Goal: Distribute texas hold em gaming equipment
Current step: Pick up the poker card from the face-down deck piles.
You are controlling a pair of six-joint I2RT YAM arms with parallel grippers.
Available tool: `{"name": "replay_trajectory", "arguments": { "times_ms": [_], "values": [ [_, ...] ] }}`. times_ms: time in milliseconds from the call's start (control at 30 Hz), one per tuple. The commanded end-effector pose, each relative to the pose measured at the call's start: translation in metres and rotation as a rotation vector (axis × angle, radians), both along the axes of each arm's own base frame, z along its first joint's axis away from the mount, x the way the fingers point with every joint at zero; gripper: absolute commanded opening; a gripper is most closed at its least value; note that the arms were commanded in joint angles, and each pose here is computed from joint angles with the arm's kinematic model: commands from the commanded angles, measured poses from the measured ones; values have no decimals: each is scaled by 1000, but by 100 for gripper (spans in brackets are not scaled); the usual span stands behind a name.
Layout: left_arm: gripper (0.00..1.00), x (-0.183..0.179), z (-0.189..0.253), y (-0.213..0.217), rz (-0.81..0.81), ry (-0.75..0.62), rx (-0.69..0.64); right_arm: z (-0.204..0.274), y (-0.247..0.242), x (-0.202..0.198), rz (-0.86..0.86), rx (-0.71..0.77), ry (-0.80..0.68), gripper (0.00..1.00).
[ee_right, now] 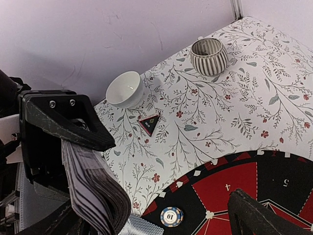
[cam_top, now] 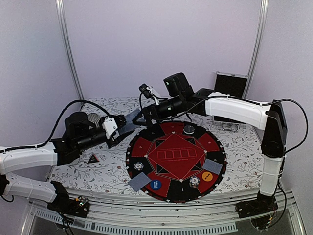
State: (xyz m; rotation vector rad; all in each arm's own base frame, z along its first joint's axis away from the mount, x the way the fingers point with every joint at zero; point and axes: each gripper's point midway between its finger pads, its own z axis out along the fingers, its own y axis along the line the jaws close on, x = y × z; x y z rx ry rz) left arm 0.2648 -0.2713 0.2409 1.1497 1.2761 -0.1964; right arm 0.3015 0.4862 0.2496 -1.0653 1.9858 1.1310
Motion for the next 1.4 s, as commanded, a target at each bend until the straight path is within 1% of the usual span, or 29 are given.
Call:
{"name": "replay_trajectory", "arguments": {
  "times_ms": [0,133,367,667,967,1367],
  "values": [
    [57,-9,5,-5,-30,-32,-12,7,-1,9,-40,5,-17,99],
    [57,-13,4,-10,-43,-33,-8,7,-8,6,-53,-9,-30,99],
    [56,-21,2,-20,-75,-11,-23,10,-12,-4,-14,-11,-39,100],
    [54,-34,-8,-36,-119,13,-10,-2,-20,-21,14,-37,-38,100],
    [53,-41,0,-40,-123,-4,-27,1,-33,-26,-9,-50,-50,99],
    [53,-49,-2,-46,-141,-3,-20,2,-55,-29,-70,-95,-78,99]
  ]
}}
